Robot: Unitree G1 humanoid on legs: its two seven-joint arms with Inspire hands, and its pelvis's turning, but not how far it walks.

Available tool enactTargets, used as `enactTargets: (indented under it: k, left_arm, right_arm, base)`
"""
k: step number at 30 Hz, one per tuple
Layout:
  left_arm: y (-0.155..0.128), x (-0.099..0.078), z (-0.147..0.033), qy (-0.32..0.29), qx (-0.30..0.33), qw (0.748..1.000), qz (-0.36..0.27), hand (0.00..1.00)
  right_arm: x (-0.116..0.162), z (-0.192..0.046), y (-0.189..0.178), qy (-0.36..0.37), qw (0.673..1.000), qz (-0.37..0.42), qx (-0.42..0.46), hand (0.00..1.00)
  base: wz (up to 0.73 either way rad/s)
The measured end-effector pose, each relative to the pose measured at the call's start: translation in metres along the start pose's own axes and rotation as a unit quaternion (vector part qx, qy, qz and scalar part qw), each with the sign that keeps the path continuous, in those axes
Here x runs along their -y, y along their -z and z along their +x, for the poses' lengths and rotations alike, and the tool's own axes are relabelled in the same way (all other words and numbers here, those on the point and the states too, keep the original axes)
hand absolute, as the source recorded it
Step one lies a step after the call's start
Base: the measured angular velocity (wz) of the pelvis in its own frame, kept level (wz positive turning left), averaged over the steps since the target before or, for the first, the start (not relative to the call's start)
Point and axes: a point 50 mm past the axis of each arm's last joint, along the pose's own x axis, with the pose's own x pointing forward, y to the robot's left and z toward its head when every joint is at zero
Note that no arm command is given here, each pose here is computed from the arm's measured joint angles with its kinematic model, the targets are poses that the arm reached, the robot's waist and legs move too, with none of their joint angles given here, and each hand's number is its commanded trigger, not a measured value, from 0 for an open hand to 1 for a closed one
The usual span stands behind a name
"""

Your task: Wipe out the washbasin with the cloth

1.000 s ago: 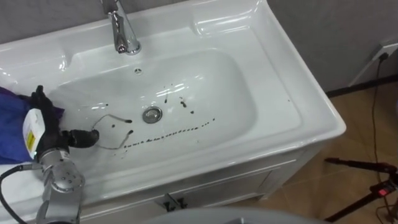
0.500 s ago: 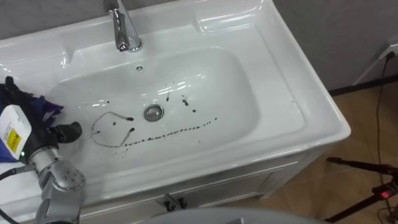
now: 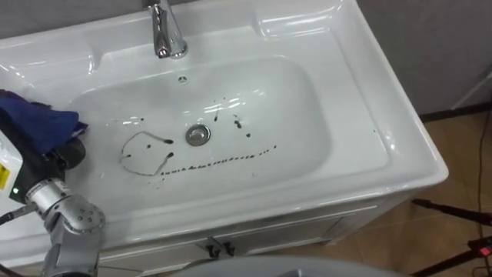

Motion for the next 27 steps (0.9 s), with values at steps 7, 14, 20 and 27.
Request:
enactTargets:
  k: [7,14,20,27]
  left_arm:
    - [0.005,-0.001,-0.004,0.006,-0.005,1.0,0.008,0.0]
    - [0.012,-0.002,-0.008,0.029,-0.013,0.999,0.017,0.0]
    - [0.013,0.001,-0.009,0.061,-0.015,0.998,0.019,0.0]
    - [0.017,0.005,-0.01,0.103,-0.029,0.994,0.032,0.0]
  right_arm:
    - [0.0,0.0,0.0,-0.001,1.0,0.005,0.004,0.0]
    - [0.0,-0.001,0.005,-0.003,1.0,0.007,-0.002,0.0]
    - [-0.001,-0.001,0.006,-0.009,1.0,0.007,-0.004,0.0]
    - [0.0,-0.001,0.007,-0.026,1.0,0.002,-0.007,0.0]
  base:
    - [0.01]
    - [0.01]
    - [0.01]
    - [0.03]
